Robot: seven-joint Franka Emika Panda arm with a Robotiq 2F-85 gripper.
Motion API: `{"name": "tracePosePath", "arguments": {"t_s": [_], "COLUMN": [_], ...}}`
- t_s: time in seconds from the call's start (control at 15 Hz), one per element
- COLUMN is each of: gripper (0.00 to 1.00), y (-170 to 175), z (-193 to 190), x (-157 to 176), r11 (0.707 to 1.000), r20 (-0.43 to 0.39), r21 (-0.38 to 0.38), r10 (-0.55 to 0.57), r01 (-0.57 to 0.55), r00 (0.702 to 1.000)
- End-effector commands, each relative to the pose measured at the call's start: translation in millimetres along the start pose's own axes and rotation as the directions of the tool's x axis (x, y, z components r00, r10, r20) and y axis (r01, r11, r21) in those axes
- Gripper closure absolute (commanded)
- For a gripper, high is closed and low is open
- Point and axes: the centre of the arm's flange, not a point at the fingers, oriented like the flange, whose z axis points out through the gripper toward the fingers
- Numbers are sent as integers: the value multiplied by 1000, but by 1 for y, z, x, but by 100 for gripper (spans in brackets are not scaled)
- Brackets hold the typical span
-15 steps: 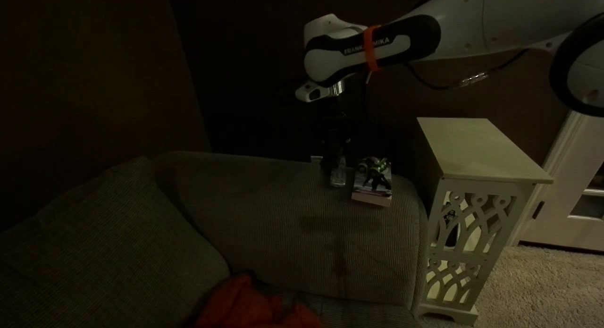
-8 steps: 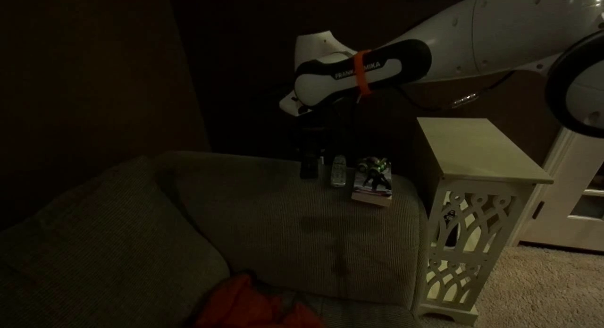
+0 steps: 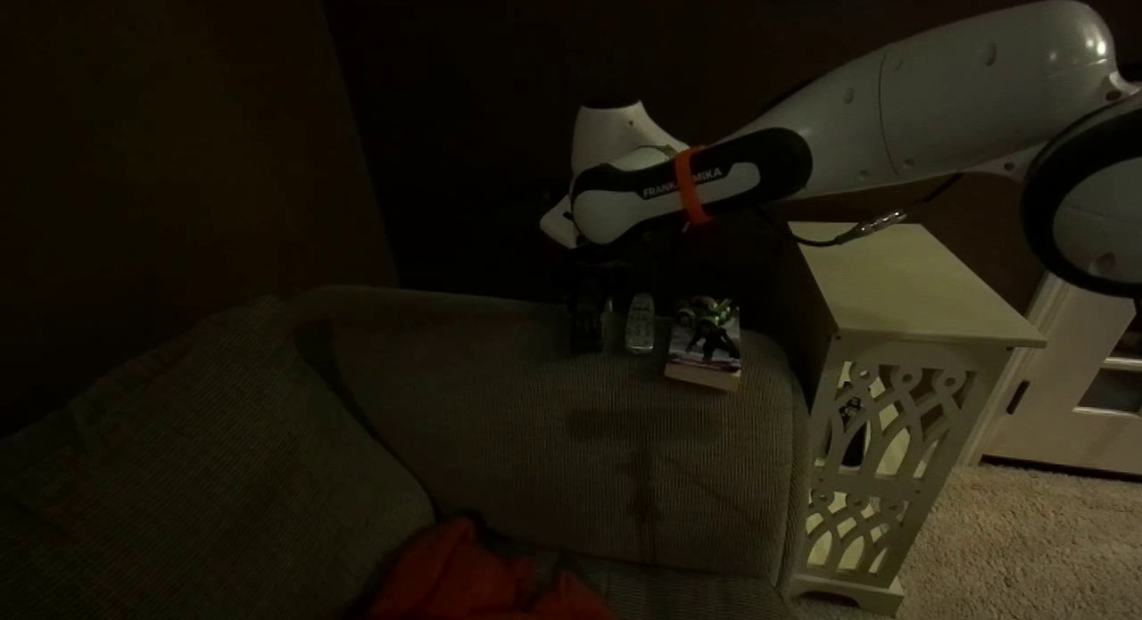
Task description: Pick up the remote on the cabinet and place it on the right arm of sofa
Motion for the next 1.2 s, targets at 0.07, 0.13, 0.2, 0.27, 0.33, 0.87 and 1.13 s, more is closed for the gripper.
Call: {"name": "tracePosePath", "arguments": {"t_s": [0.07, 0.13, 0.2, 0.27, 0.33, 0.87, 1.13], "gripper": [72, 72, 25, 21, 16, 0, 0], "y": [13, 12, 11, 10, 9, 24, 42], "z": [18, 20, 22, 24, 26, -15, -82], "x": [-29, -30, -31, -31, -31, 1, 28], "r11": [998, 997, 996, 995, 993, 1000, 984], "r20": [27, 12, -2, -11, -28, -26, 73], "r21": [-11, 1, 14, 28, 40, -13, -148], "r10": [67, 80, 92, 101, 111, 26, -85], "r01": [-66, -81, -92, -101, -110, -27, 95], "r00": [997, 997, 996, 995, 993, 999, 994]}}
